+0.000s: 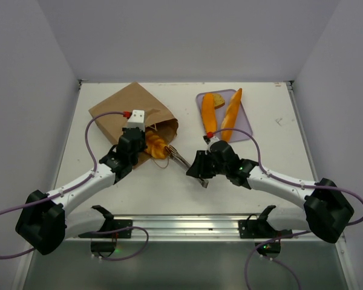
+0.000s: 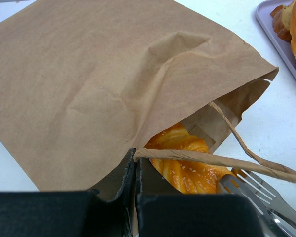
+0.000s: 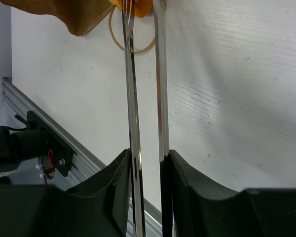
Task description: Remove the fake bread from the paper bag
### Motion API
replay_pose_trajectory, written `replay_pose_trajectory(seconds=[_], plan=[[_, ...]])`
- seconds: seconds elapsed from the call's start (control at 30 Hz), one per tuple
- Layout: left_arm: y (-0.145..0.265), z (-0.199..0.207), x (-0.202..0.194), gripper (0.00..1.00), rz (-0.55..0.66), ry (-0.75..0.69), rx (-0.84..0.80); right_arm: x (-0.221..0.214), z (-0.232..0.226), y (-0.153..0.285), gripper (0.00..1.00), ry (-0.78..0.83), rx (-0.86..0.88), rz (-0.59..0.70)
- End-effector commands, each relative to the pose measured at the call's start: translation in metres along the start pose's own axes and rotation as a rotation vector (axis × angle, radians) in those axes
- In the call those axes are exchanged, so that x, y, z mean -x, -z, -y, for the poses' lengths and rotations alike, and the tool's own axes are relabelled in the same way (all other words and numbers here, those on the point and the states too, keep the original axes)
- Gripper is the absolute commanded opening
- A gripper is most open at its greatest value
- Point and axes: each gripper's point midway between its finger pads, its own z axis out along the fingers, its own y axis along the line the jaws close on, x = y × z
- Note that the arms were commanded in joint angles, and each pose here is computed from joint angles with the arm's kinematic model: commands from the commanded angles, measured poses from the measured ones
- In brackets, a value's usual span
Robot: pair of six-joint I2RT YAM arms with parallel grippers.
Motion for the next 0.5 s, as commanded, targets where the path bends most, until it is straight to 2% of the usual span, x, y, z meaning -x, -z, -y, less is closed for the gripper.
replay_pose_trajectory(seconds=[0.0, 0.3, 0.47], plan=[[-0.0004, 0.001, 0.0099, 0.0, 0.037, 0.028, -0.004, 0.0143, -0.0121, 0.0052, 0.36, 0.016, 0.032, 0.044], [-0.0006, 0.0008, 0.0099, 0.0, 0.037, 0.028, -0.004, 0.0159, -0.014, 0.0043, 0.45, 0.018, 0.04, 0.045], [-0.0005, 0.0015, 0.0106, 0.0, 0.038, 0.03, -0.007, 0.0168, -0.0164, 0.0024, 0.45, 0.019, 0.045, 0.042]])
